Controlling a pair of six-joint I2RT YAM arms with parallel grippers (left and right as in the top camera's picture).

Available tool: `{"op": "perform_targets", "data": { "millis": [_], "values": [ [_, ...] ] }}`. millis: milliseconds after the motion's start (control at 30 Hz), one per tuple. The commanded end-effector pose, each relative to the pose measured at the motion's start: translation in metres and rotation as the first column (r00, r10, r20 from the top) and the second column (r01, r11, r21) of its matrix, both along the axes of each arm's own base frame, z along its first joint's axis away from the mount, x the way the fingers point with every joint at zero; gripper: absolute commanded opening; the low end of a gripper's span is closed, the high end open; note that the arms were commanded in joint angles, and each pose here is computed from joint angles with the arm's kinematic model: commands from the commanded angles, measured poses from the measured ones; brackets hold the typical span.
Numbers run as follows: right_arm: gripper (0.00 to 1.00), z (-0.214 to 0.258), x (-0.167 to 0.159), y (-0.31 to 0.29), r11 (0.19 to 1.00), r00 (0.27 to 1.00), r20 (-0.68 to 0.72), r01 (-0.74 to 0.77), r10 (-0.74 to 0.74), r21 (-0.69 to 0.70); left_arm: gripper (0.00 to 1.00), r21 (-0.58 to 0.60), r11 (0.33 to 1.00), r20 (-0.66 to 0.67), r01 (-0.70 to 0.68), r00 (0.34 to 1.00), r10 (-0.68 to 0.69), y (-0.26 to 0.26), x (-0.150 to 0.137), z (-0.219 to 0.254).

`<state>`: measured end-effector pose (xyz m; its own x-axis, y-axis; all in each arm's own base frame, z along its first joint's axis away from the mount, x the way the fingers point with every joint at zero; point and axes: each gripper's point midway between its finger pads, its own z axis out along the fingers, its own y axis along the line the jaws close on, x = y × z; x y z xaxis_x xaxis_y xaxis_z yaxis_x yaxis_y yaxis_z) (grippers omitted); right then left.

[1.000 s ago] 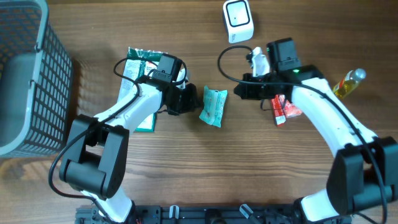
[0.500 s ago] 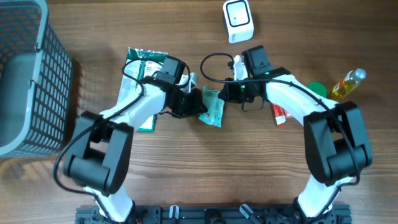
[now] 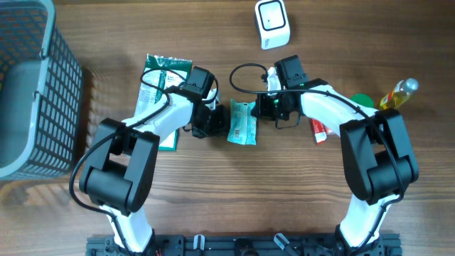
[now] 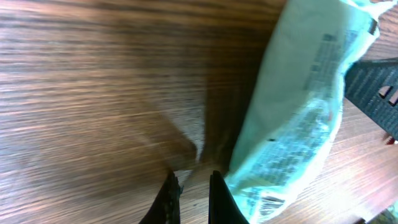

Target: Scan the item barcode

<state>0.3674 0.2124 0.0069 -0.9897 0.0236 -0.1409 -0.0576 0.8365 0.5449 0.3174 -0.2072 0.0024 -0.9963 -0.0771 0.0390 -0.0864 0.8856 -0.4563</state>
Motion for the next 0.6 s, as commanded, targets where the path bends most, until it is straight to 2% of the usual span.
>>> {"op": "perform_targets", "data": {
  "millis": [0, 100, 300, 400, 567],
  "values": [
    [0.05, -0.025, -0.007, -0.009, 0.998, 0.998, -0.051, 0.025, -0.028, -0.064, 0.04, -0.093, 0.996, 0.156, 0.007, 0.988, 0.007, -0.006, 0.026, 0.055],
    [0.07, -0.025, -0.007, -0.009, 0.998, 0.998, -0.051, 0.025, -0.028, -0.065, 0.04, -0.149, 0.989, 0.186, -0.009, 0.982, 0.037, -0.017, 0.029, 0.076],
    [0.09, -0.025, -0.007, -0.009, 0.997, 0.998, -0.050, 0.026, -0.029, -0.067, 0.04, -0.137, 0.989, 0.159, 0.050, 0.987, -0.028, -0.041, 0.018, 0.050],
    [0.09, -0.025, -0.008, -0.010, 0.997, 0.998, -0.053, 0.025, -0.029, -0.068, 0.04, -0.115, 0.993, 0.121, 0.025, 0.993, -0.011, -0.040, 0.019, 0.031],
    [0.09, -0.025, -0.008, -0.010, 0.997, 0.998, -0.053, 0.025, -0.029, -0.069, 0.04, 0.195, 0.978, 0.140, -0.069, 0.989, 0.042, 0.010, 0.027, -0.017]
  ]
}}
